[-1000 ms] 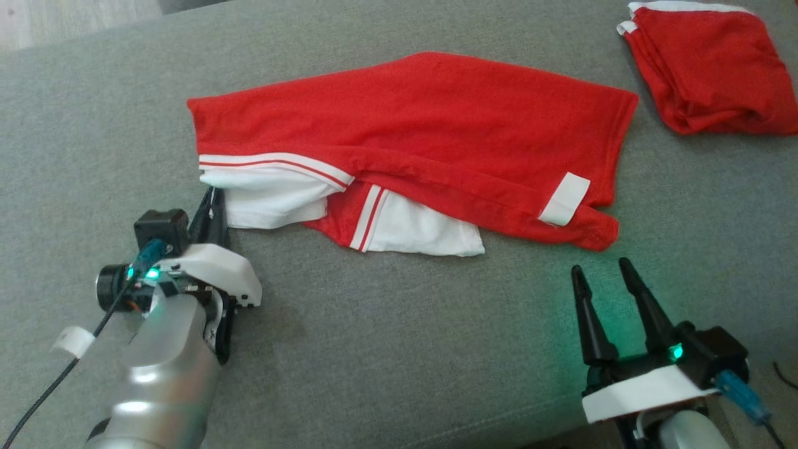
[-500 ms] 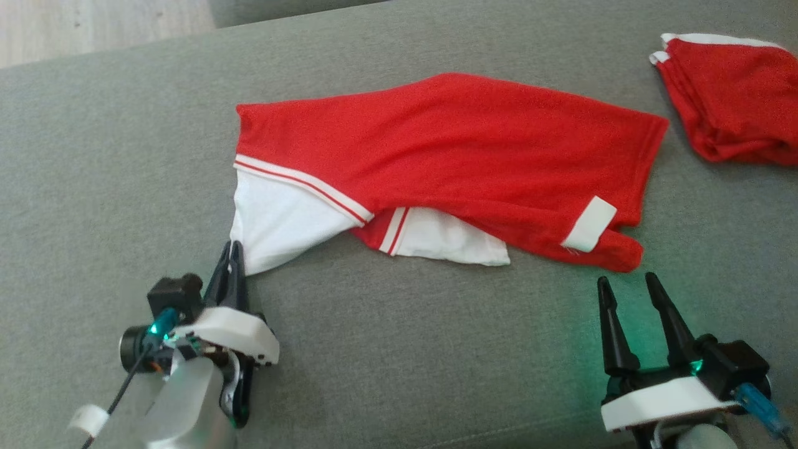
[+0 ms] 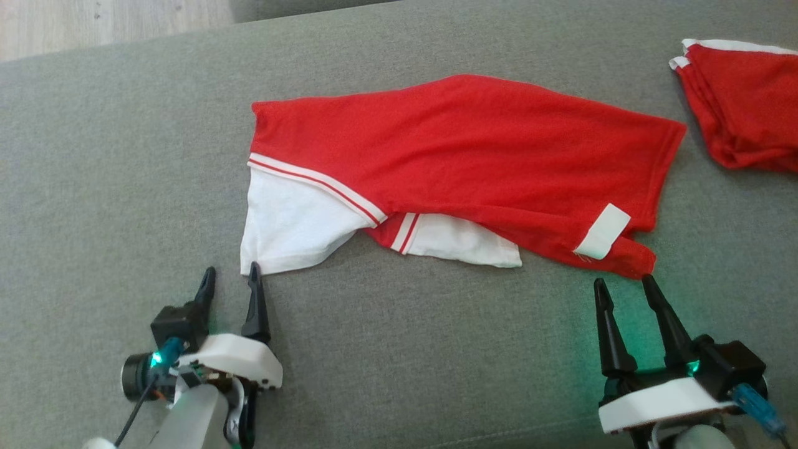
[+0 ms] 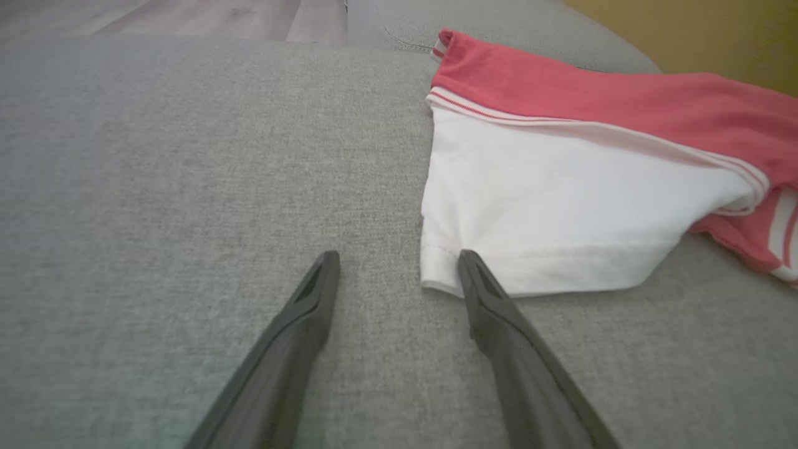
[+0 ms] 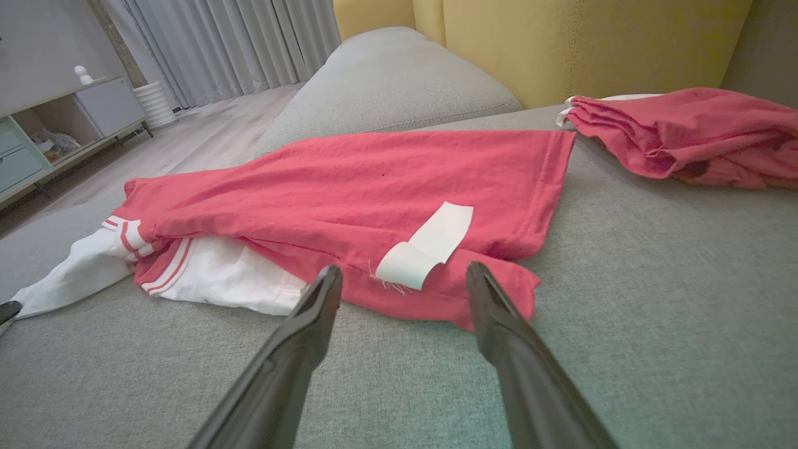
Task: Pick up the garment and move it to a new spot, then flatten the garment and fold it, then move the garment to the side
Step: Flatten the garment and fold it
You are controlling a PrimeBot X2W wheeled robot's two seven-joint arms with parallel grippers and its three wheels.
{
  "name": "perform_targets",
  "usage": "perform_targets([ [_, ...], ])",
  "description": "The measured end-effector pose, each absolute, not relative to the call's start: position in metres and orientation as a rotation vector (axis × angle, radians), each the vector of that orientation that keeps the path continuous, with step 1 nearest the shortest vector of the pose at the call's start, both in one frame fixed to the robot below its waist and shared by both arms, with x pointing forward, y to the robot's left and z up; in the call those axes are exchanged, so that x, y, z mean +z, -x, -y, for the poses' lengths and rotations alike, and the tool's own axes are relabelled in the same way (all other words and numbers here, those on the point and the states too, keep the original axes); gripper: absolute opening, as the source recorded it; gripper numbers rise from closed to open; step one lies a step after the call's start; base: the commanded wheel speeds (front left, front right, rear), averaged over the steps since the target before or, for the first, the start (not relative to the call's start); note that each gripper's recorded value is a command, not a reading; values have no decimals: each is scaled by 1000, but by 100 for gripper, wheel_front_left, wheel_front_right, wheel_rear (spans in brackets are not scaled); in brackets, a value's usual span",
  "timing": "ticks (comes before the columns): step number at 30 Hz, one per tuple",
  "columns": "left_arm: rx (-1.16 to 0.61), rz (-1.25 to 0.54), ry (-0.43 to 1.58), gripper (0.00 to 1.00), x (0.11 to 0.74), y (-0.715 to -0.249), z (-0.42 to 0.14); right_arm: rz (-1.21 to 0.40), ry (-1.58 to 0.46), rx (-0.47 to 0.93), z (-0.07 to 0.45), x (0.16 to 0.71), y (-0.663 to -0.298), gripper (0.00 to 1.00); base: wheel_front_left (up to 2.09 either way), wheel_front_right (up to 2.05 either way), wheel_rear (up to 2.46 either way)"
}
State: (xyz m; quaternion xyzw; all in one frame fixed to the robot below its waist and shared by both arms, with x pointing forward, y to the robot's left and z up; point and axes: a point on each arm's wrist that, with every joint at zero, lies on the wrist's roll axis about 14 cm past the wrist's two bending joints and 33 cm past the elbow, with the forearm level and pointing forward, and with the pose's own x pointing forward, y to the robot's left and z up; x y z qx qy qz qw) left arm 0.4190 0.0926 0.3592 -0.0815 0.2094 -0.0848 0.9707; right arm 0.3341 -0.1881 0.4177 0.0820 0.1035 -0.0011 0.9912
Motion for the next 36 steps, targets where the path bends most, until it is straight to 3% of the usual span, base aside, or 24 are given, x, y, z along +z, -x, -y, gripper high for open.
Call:
perform_targets([
  [6, -186, -449, 159, 100, 356, -420, -89, -214, -164, -5, 189, 416, -334, 100, 0, 0, 0],
  [8, -204, -461, 155, 0, 355, -422, -85, -215, -164, -7, 189, 415, -334, 100, 0, 0, 0],
  [23, -241, -270, 152, 0, 406, -444, -92, -305, -201, -113, 218, 384, -330, 100, 0, 0, 0],
  [32, -231, -240, 148, 0, 421, -447, -97, -337, -201, -105, 219, 374, -340, 98, 0, 0, 0],
  [34, -231, -238, 147, 0, 422, -446, -97, -341, -202, -101, 218, 373, -341, 74, 0, 0, 0],
  [35, -231, -238, 147, 0, 422, -445, -97, -340, -204, -98, 217, 374, -342, 53, 0, 0, 0],
  [36, -231, -245, 146, 0, 421, -444, -98, -339, -207, -95, 215, 374, -343, 44, 0, 0, 0],
])
